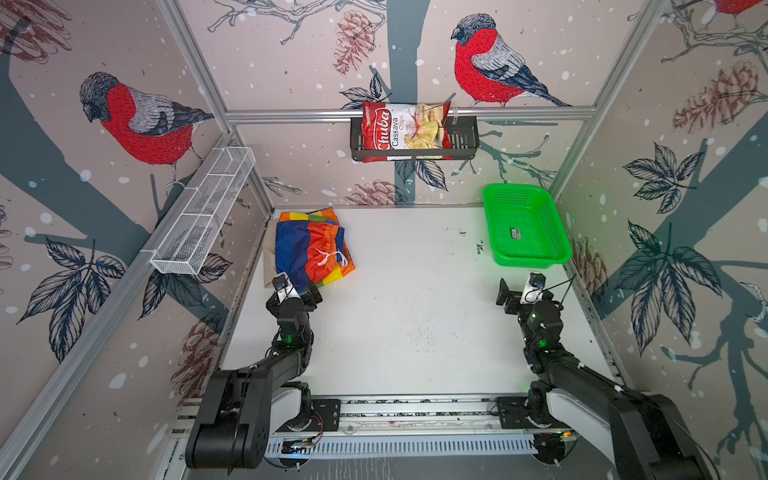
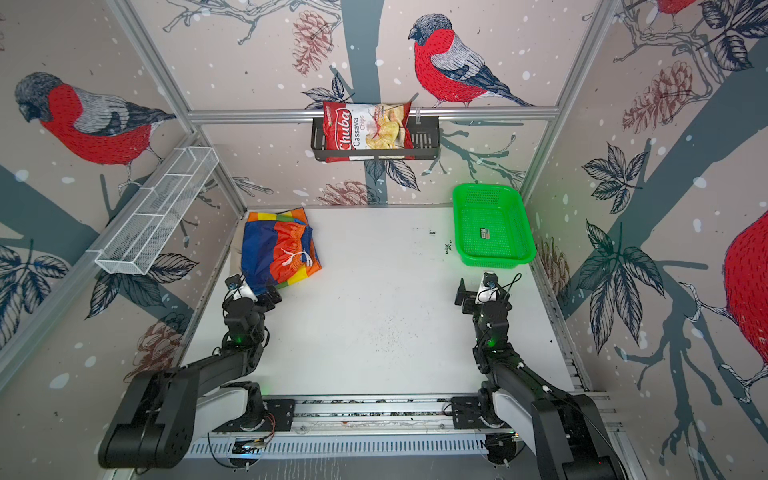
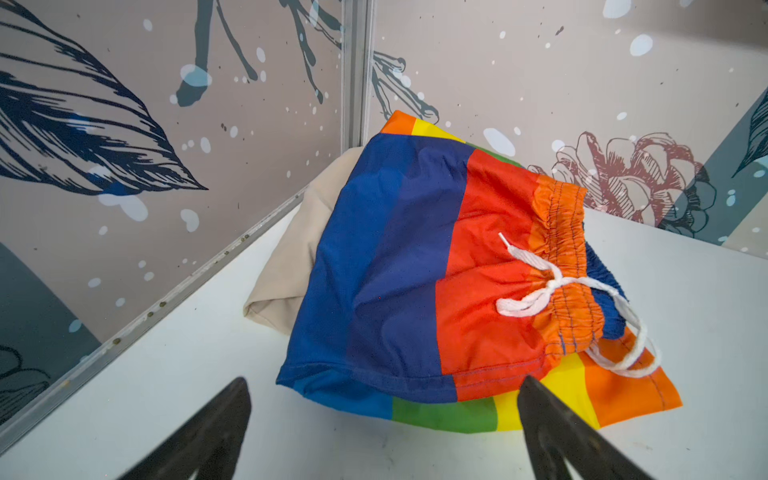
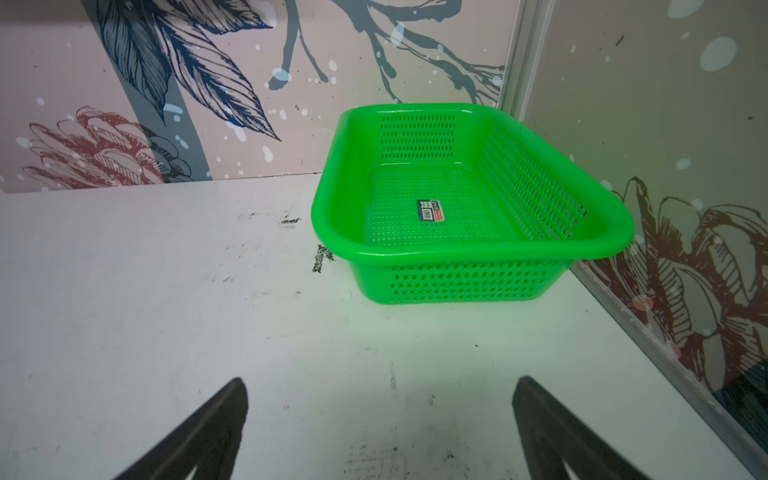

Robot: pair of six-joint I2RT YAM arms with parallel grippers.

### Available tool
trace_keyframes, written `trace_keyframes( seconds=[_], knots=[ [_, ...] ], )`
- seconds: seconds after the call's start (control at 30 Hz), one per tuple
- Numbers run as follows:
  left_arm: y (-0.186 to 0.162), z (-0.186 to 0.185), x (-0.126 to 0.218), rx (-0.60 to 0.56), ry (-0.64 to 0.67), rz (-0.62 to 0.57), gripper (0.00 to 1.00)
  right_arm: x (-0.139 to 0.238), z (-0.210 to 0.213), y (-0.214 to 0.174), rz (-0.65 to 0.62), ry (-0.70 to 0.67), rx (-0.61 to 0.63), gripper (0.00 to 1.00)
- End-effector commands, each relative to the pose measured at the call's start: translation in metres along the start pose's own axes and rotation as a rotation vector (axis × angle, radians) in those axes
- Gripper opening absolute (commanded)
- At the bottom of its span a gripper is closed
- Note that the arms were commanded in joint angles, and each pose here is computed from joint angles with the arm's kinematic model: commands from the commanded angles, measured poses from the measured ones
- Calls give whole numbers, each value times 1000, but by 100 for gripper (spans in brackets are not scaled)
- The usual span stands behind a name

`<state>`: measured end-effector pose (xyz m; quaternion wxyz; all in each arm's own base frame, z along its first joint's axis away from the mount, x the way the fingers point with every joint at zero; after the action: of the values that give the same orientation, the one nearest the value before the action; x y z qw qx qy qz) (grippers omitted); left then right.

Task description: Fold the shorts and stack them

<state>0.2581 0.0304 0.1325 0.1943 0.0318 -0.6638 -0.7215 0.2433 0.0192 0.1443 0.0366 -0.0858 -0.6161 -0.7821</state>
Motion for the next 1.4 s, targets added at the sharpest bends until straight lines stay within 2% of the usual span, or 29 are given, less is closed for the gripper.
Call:
trace_keyframes(
  seconds=[0.0,0.17,0.23,0.27,0.33,0.37,0.43,0.5,0.53,0.57,0.6,0.63,0.7,0.8,1.37],
  knots=[
    [25,1,-6,18,26,-134,98,-2,-1,14,-73,-9,-34,99],
    [23,-3,-14,-22,25,-139,99,-12,-5,18,-88,-36,-29,99],
    [23,0,-10,-28,41,-224,99,-21,-4,18,-71,-32,-16,99],
    [21,-5,-9,-49,3,-232,98,-25,-3,20,-77,-25,-15,99],
    [16,-14,-13,-74,-75,-176,99,-27,0,25,-137,18,-24,99],
    [14,-15,-16,-77,-77,-178,99,-29,-1,22,-135,19,-12,99],
    [16,-15,-16,-87,-81,-251,99,-32,-6,19,-143,26,-11,99],
    [11,-18,-23,-85,-98,-150,99,-27,-13,14,-225,69,-38,100],
    [12,-20,-30,-85,-105,-109,99,-27,-11,10,-220,99,-29,100],
    [15,-23,-39,-93,-122,-87,99,-34,-12,4,-135,84,-19,100],
    [16,-27,-41,-123,-175,-105,99,-46,-8,2,-34,127,9,100],
    [17,-29,-39,-135,-200,-133,99,-55,-5,4,-21,195,2,100],
    [15,-27,-36,-125,-208,-162,99,-52,-17,7,-44,215,-60,100],
    [15,-25,-36,-118,-216,-161,99,-58,-17,5,0,179,-50,100],
    [17,-40,-37,-184,-252,-158,99,-59,-13,5,-14,127,-29,100]
  ],
)
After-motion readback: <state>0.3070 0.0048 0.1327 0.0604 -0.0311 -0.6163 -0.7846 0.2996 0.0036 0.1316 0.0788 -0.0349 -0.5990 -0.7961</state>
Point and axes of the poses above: each gripper's point midway between its finger pads, its own x axis back along the fingers, its own z axis along the line the jaws close on, y = z × x, the point moved 7 cm from there along x, back along the fingers, and after that the axes turned 14 degrees about -x, right-handed, at the moved point
